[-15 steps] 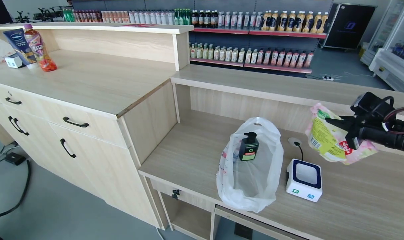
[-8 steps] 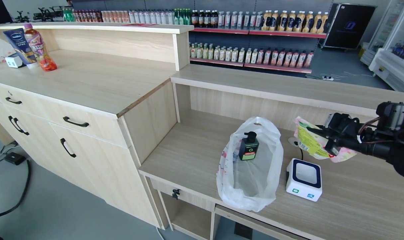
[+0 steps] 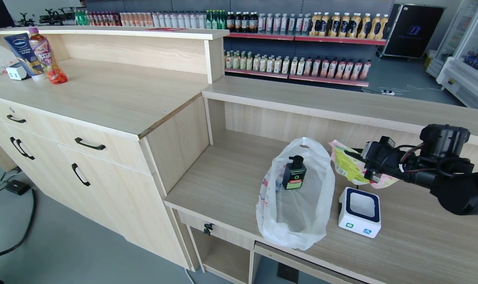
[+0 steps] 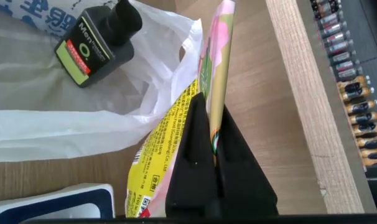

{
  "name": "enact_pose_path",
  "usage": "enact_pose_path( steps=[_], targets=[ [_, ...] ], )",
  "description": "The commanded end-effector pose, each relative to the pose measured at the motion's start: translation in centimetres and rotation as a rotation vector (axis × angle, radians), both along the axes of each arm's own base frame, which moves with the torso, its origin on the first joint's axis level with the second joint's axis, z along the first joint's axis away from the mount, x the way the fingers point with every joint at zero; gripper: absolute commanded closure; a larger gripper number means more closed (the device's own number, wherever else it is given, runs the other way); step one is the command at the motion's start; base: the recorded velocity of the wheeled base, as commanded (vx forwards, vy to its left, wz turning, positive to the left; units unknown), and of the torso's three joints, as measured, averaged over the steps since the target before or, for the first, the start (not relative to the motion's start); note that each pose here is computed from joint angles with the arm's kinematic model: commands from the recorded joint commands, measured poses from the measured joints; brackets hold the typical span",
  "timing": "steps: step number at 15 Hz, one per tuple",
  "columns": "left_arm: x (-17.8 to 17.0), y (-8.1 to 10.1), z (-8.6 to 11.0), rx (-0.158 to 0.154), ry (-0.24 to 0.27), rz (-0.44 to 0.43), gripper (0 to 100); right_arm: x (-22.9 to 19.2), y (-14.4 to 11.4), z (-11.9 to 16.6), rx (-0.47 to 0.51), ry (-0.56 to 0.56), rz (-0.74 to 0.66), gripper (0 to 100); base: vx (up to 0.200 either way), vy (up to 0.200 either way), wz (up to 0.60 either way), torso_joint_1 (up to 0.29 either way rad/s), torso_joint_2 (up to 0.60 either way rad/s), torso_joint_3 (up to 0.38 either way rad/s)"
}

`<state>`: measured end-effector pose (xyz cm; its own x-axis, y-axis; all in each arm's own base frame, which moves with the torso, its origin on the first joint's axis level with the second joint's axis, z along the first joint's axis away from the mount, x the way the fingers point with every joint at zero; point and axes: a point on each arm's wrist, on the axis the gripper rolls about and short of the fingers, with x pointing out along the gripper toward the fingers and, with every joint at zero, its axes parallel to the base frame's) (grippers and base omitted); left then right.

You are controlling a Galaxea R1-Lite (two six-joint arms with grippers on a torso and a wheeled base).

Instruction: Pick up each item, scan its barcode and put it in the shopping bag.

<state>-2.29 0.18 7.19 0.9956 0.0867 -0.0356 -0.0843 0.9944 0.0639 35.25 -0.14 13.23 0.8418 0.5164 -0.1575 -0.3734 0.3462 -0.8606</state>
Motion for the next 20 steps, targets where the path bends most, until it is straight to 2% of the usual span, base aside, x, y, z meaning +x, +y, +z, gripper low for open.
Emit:
enact_pose_path(
  steps=[1,5,11,14,20],
  targets=[
    [0.0,0.0,0.0,0.0,0.0,0.001,0,0.1,0.0,-0.4,-0.017,0.002,0.003,100,0.0,0.0,0.0,0.0,0.0,0.0],
    [0.0,0.0,0.0,0.0,0.0,0.001,0,0.0,-0.5,-1.1,-0.091,-0.012,0.008,100,0.0,0.0,0.0,0.0,0.0,0.0],
    [0.0,0.0,0.0,0.0,0.0,0.001,0,-1.1,-1.0,-0.8,-0.147,-0.037,0.002,100,0.0,0.0,0.0,0.0,0.0,0.0],
    [0.0,0.0,0.0,0.0,0.0,0.001,0,-2.6,-2.6,-0.5,-0.231,-0.007,-0.013,100,0.0,0.0,0.0,0.0,0.0,0.0],
    [0.0,0.0,0.0,0.0,0.0,0.001,0,-2.9,-2.3,-0.5,-0.238,0.003,0.013,100,0.0,0.0,0.0,0.0,0.0,0.0]
  ],
)
